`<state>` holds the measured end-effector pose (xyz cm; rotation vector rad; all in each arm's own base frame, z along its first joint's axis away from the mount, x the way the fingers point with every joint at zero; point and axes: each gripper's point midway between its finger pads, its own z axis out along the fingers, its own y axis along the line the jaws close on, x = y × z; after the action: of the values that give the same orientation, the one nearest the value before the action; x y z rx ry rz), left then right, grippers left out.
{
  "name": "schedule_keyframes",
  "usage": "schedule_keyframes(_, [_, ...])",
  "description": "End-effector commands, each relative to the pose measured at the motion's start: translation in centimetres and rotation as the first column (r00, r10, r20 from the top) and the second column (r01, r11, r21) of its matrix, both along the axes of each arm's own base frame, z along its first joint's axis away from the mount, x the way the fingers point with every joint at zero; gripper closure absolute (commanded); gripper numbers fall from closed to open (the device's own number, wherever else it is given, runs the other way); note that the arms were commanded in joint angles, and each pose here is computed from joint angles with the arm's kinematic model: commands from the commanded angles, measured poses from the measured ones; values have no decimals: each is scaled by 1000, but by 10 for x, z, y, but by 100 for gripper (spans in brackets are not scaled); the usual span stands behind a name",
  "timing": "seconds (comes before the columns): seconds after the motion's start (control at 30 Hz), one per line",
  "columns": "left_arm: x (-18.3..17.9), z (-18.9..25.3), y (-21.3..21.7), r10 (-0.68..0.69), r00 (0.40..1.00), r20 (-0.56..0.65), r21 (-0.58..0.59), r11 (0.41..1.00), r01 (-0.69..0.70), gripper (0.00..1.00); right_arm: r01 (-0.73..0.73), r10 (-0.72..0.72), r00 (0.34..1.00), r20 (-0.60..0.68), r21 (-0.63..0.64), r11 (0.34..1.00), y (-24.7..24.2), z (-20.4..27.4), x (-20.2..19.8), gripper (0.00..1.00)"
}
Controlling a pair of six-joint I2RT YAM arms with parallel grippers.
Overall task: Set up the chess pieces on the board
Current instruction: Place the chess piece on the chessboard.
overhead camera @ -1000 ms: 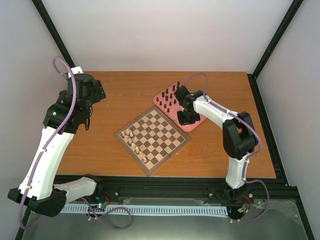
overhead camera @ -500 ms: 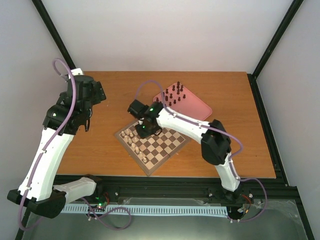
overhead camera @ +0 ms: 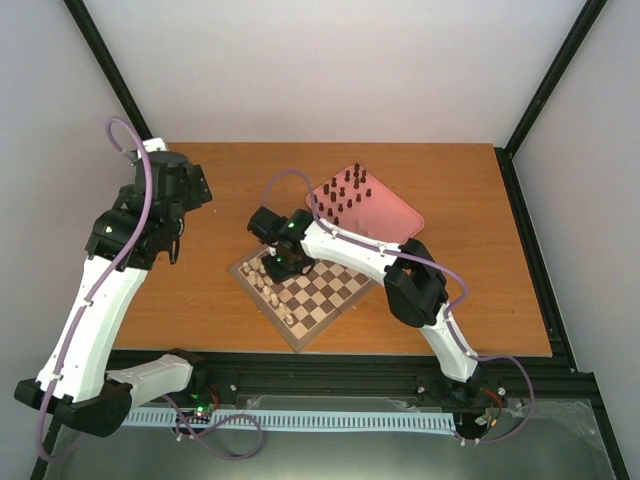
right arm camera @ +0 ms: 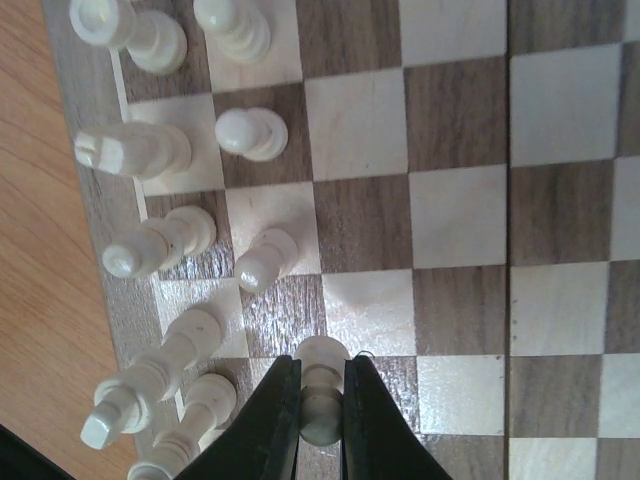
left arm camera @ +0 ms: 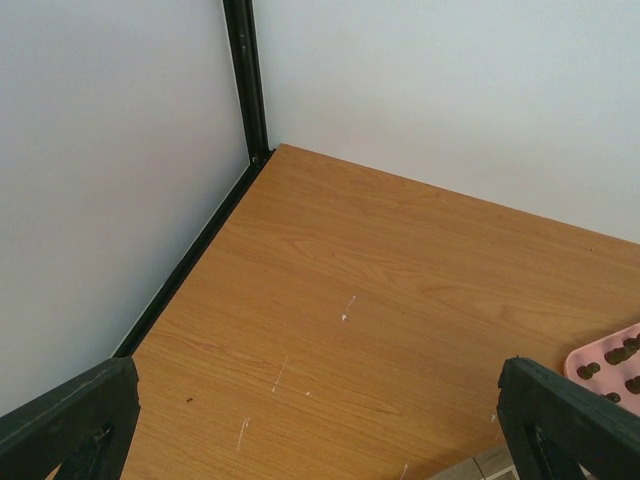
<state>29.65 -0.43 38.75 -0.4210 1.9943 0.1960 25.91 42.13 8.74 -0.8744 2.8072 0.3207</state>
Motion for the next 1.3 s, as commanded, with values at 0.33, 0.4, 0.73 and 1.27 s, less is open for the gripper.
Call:
schedule_keyframes(0.33, [-12, 7, 4, 12, 1000, 25, -19, 1000, -12, 0, -37, 36, 999, -35, -11, 999, 10, -21, -11, 95])
schedule_keyframes(0.4, [-12, 7, 5, 16, 1000, 23, -18, 1000, -15, 0, -40, 40, 998, -47, -17, 999, 10, -25, -12, 95])
schedule_keyframes(0.73, [-11, 7, 5, 12, 1000, 27, -11, 1000, -12, 0, -50, 50, 998, -42, -14, 999, 16, -28, -10, 95])
schedule_keyframes(1.27, [-8, 3, 4, 14, 1000, 22, -4, 1000, -14, 0, -68, 66, 996, -63, -33, 997, 12, -24, -19, 95])
